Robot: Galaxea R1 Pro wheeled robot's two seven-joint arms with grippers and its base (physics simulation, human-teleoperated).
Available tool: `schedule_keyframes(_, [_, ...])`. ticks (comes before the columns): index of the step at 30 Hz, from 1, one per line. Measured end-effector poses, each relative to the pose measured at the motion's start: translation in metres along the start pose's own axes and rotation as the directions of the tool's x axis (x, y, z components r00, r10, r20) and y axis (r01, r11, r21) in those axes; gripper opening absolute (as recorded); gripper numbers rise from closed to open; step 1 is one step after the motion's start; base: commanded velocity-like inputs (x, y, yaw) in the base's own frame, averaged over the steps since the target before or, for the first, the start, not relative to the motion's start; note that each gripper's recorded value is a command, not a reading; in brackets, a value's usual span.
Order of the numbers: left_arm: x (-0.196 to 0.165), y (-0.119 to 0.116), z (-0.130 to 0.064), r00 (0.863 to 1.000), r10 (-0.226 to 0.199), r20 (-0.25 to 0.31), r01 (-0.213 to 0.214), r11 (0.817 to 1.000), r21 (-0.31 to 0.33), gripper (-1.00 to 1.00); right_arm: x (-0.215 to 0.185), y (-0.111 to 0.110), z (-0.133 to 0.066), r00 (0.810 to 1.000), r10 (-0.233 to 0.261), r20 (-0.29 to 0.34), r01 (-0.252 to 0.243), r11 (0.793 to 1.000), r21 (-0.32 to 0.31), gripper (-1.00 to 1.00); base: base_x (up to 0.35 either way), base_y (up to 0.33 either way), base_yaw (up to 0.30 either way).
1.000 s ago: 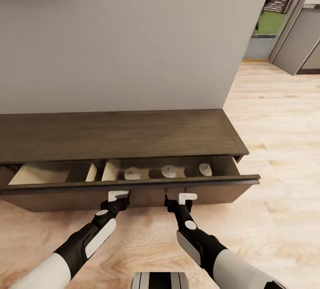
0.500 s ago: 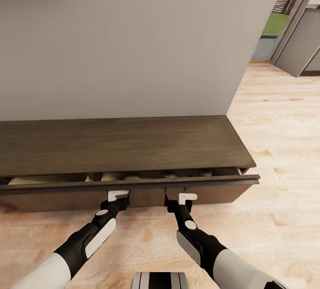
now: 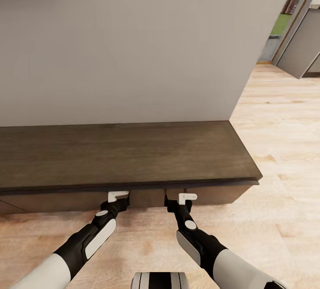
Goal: Place each of the two pumpkins and all three candles from the living room inside a cabinet in the living room (use any cabinet), then make sure every cabinet is closed, and position the cauldron so it is next to a table in the living room.
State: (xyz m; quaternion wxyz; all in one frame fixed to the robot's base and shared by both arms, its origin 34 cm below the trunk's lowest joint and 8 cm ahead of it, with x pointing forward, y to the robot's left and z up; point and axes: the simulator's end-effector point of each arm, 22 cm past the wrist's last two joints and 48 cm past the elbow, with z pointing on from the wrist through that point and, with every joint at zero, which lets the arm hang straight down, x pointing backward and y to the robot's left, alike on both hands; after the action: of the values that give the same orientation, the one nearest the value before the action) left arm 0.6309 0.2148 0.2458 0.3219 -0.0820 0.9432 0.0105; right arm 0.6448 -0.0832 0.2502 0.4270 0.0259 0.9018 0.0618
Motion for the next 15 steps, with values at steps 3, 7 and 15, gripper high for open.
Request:
schedule_keyframes(3, [0.0002,0.0002,0.0001,1.000,0.000,0.000,0.000,1.000,0.000,1.00,0.0001,0.0000,0.0000,1.000,0.000,0.000,0.000,1.000,0.000,1.00,0.007,0.000,0.000])
schedule_keyframes(7, [0.0002,0.0001,0.0001,1.000,0.000,0.000,0.000,1.000,0.000,1.00,0.0000,-0.0002,0.0001,1.000,0.000,0.000,0.000,1.000,0.000,1.00,0.001,0.000,0.000])
schedule_keyframes(15, [-0.0053,0.0001,0.0006,1.000,0.014,0.012,-0.014,1.000,-0.001,1.00,0.0001,-0.0006,0.0003,1.000,0.000,0.000,0.000,1.000,0.001,1.00,-0.133,0.000,0.000])
